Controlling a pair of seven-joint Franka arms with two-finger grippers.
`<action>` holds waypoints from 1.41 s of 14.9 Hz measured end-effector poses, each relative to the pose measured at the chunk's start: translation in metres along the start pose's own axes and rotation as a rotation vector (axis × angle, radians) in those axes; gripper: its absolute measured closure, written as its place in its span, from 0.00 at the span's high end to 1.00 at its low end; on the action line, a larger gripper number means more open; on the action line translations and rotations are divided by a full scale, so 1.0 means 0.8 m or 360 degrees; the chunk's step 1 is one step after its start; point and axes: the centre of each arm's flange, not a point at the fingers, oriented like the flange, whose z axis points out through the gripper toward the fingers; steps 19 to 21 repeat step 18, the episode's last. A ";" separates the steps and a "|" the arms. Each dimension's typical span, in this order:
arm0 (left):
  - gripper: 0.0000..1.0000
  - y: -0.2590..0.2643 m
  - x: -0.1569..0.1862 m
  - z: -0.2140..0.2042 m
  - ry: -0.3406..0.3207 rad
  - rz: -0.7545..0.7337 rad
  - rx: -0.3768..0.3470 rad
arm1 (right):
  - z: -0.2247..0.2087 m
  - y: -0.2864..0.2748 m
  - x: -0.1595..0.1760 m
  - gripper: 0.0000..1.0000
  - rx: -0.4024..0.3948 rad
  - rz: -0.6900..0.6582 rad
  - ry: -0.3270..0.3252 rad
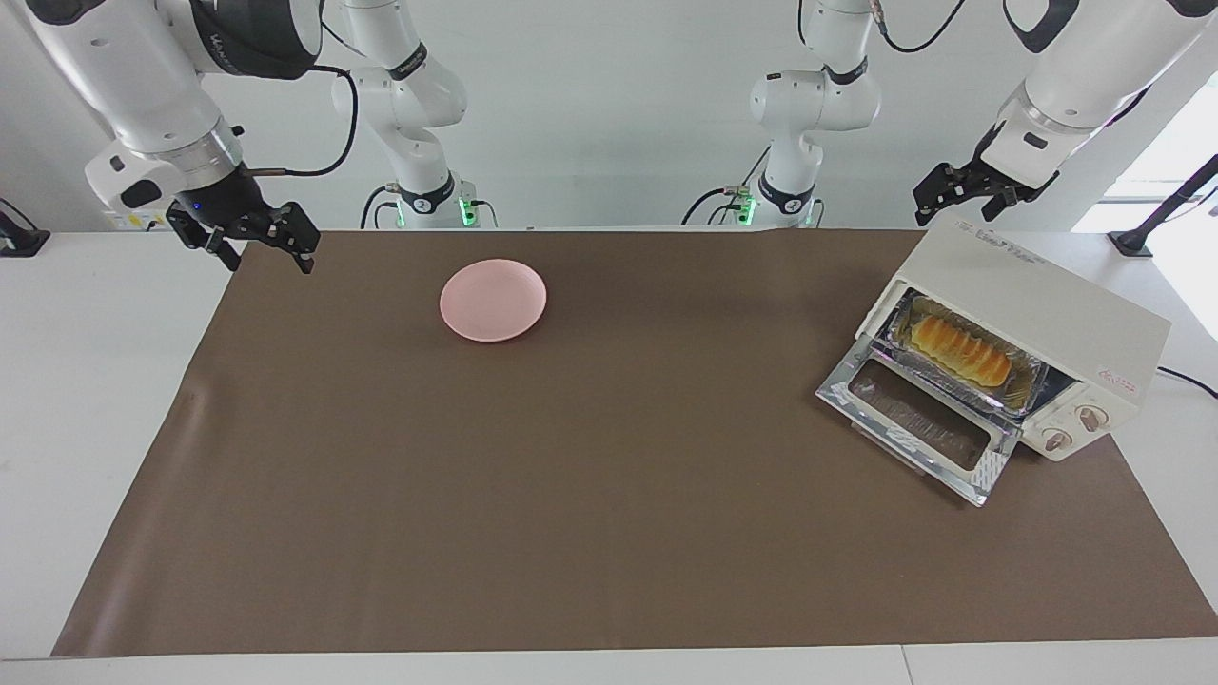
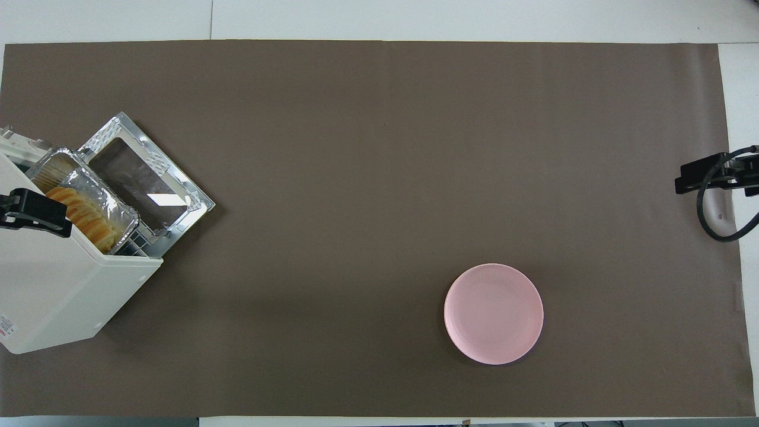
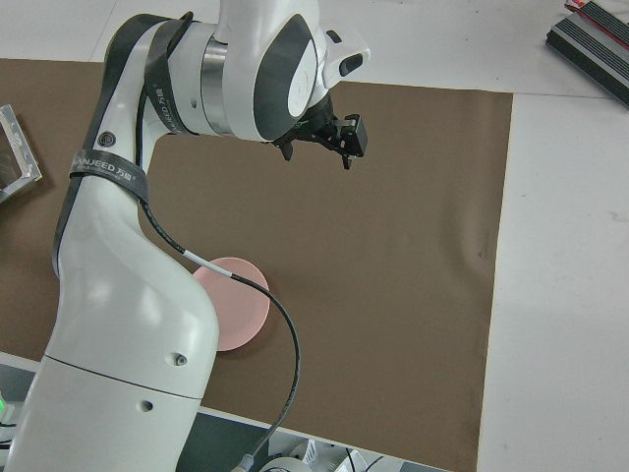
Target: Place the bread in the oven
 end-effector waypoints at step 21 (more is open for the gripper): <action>1.00 0.016 0.017 -0.010 0.0194 0.0039 0.0002 | 0.000 0.000 0.000 1.00 0.0000 0.0000 0.0000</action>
